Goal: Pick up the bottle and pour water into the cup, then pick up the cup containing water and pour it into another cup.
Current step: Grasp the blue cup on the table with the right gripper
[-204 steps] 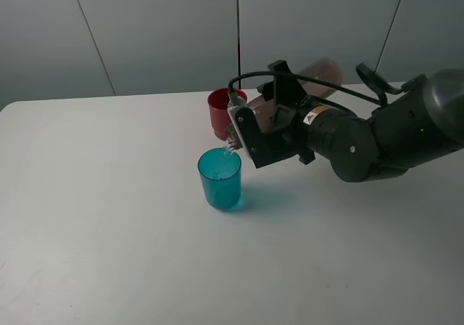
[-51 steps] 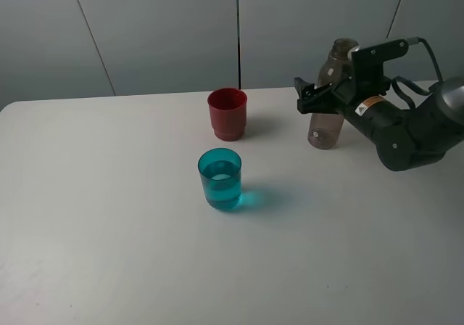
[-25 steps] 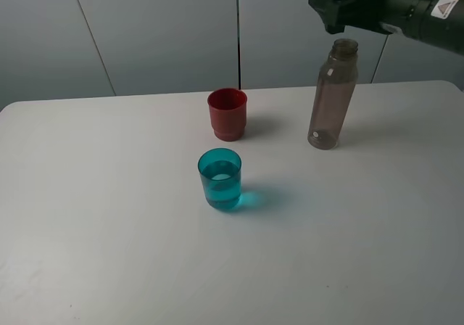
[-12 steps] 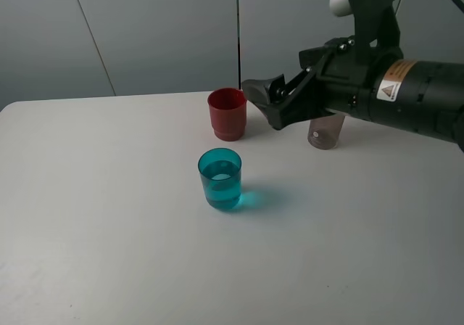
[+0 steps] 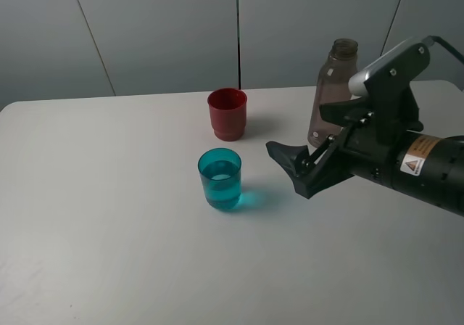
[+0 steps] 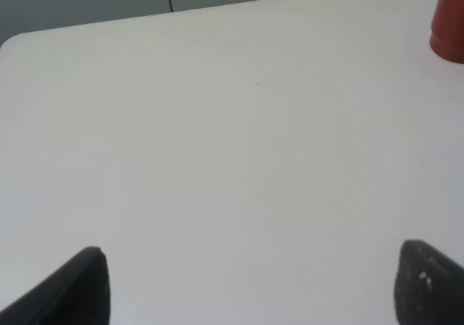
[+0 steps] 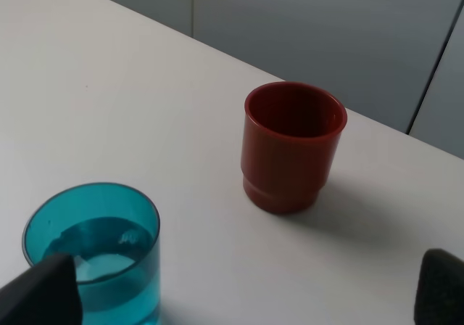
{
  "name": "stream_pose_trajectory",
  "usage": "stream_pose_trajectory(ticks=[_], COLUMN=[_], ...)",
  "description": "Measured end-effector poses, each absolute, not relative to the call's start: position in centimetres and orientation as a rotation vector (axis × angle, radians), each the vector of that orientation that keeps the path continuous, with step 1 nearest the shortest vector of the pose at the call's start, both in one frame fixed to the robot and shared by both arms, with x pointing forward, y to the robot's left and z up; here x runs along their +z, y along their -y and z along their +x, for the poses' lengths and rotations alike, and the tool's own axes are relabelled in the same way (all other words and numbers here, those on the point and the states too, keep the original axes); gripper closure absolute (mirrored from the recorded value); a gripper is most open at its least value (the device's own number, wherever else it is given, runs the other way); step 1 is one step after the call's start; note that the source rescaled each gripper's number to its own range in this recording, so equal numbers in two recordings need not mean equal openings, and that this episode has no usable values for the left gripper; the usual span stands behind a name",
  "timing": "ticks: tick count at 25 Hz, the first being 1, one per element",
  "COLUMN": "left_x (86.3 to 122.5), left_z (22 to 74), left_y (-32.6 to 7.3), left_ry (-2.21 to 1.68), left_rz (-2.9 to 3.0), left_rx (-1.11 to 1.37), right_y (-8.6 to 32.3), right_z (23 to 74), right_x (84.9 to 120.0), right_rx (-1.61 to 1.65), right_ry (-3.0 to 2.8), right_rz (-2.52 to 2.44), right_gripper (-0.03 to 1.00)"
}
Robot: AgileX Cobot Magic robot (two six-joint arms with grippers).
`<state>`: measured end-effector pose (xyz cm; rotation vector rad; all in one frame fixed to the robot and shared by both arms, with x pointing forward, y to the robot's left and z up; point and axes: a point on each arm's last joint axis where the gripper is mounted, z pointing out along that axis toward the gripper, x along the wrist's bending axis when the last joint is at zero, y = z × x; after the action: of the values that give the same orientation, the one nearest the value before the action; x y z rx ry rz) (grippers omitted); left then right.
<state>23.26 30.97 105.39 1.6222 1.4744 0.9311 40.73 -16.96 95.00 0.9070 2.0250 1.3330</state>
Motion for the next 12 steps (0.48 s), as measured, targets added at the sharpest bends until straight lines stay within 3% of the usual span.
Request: stream_pose_trajectory(ticks=[12], left_x=[105.4], left_z=[23.3], left_y=[-31.0], left_ry=[-1.474], left_rz=[1.622], left_rx=[0.931], right_y=[16.8], right_z=[39.7], right_x=[89.9], right_rx=[1.329], right_ry=[-2.127], right_rz=[0.812], right_gripper=[-0.03])
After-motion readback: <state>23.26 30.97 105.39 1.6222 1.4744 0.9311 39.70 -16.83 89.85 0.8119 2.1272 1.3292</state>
